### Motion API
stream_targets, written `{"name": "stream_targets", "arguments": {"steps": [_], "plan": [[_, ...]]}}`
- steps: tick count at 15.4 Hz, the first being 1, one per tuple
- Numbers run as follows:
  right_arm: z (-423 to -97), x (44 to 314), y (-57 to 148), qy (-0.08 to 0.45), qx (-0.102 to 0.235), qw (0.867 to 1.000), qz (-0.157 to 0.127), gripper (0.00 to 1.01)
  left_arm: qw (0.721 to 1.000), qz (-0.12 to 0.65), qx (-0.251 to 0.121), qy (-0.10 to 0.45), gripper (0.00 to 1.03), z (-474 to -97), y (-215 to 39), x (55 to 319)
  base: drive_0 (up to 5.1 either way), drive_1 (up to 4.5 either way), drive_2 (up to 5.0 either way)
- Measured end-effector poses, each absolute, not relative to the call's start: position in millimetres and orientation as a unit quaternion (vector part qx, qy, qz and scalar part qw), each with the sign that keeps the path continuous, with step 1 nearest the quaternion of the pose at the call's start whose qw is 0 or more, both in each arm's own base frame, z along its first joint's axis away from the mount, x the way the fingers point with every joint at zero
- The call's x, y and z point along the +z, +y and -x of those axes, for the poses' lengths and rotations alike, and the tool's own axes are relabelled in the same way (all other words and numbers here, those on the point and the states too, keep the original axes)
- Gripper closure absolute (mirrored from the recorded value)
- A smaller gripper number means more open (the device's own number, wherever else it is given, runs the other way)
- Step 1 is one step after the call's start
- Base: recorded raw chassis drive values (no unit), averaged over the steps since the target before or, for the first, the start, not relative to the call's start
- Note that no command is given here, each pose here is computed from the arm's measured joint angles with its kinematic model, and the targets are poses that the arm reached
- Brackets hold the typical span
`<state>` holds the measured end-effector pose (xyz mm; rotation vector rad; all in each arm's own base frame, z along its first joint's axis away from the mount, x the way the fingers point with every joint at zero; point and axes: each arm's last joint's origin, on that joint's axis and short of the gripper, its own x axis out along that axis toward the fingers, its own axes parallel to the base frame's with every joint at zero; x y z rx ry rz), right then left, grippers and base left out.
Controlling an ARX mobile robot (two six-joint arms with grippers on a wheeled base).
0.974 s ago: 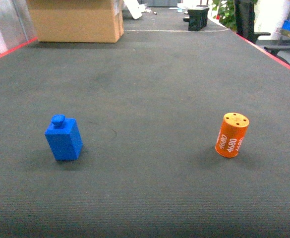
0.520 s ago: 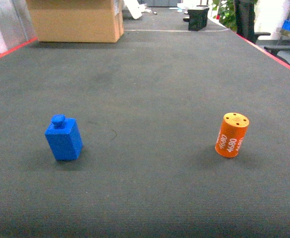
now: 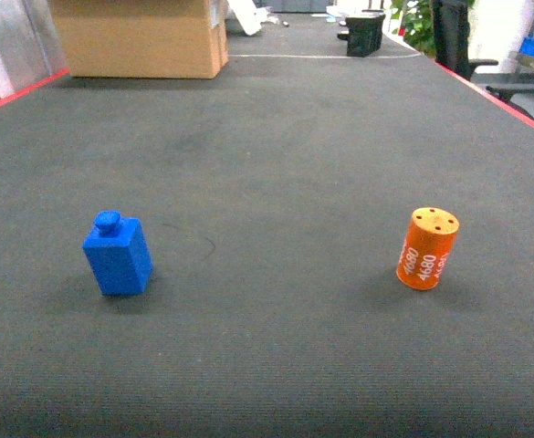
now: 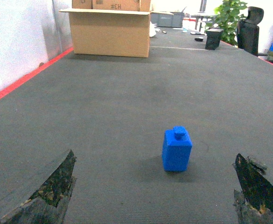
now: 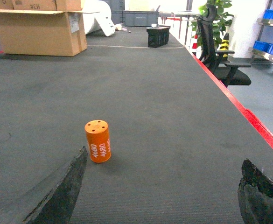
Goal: Sort blue parts and orange caps into right shelf containers
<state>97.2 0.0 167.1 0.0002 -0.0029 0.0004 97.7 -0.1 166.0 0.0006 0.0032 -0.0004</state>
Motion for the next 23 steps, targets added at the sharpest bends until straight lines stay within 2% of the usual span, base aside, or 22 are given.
{"name": "stream_targets", "arguments": {"steps": [10, 11, 12, 13, 14, 15, 16, 18, 21, 23], "plan": [[-97.2, 167.1, 0.0, -0.002, 0.000, 1.000, 0.000, 0.03, 1.000, 0.000, 0.000, 0.002, 0.05, -97.7, -0.1, 166.0, 0.0, 0.00, 0.0], [-97.2, 167.1, 0.0, -0.001, 0.000, 1.000, 0.000, 0.03, 0.999, 0.005, 0.023, 0.024, 0.05, -98.0, -0.6, 164.6, 0.0, 0.00, 0.0], [-97.3, 166.4, -0.1, 0.003, -0.005, 1.000, 0.000, 0.03, 0.997, 0.019, 0.052, 0.045, 0.05, -105.7, -8.5, 164.8, 0.0, 0.00, 0.0], [-101.3, 164.4, 4.6, 0.028, -0.041, 0.999, 0.000, 0.03, 0.997, 0.021, 0.054, 0.051, 0.05, -115.3, -18.1, 166.1, 0.0, 0.00, 0.0], [-108.2, 164.1, 12.1, 0.042, -0.049, 0.998, 0.000, 0.03, 0.997, 0.024, 0.055, 0.048, 0.05, -125.6, -23.6, 168.7, 0.0, 0.00, 0.0], [-115.7, 165.6, 18.1, 0.040, -0.039, 0.998, -0.006, 0.03, 0.998, 0.030, 0.048, 0.035, 0.05, -138.7, -29.1, 177.5, 0.0, 0.00, 0.0], [-142.0, 178.7, 25.3, 0.022, -0.020, 0.999, -0.024, 0.03, 0.999, 0.036, 0.018, 0.016, 0.05, -170.2, -41.3, 188.3, 0.0, 0.00, 0.0], [-171.4, 181.1, 36.0, 0.022, 0.002, 0.999, -0.033, 0.03, 0.999, 0.027, 0.012, 0.045, 0.05, -198.7, -51.3, 176.7, 0.0, 0.00, 0.0], [-200.2, 156.7, 55.8, 0.075, 0.033, 0.996, -0.029, 0.03, 0.997, 0.016, 0.013, 0.078, 0.05, -229.9, -55.9, 158.6, 0.0, 0.00, 0.0], [-208.7, 145.4, 62.7, 0.096, 0.041, 0.994, -0.022, 0.03, 0.996, 0.013, 0.012, 0.092, 0.05, -242.2, -57.1, 150.8, 0.0, 0.00, 0.0]]}}
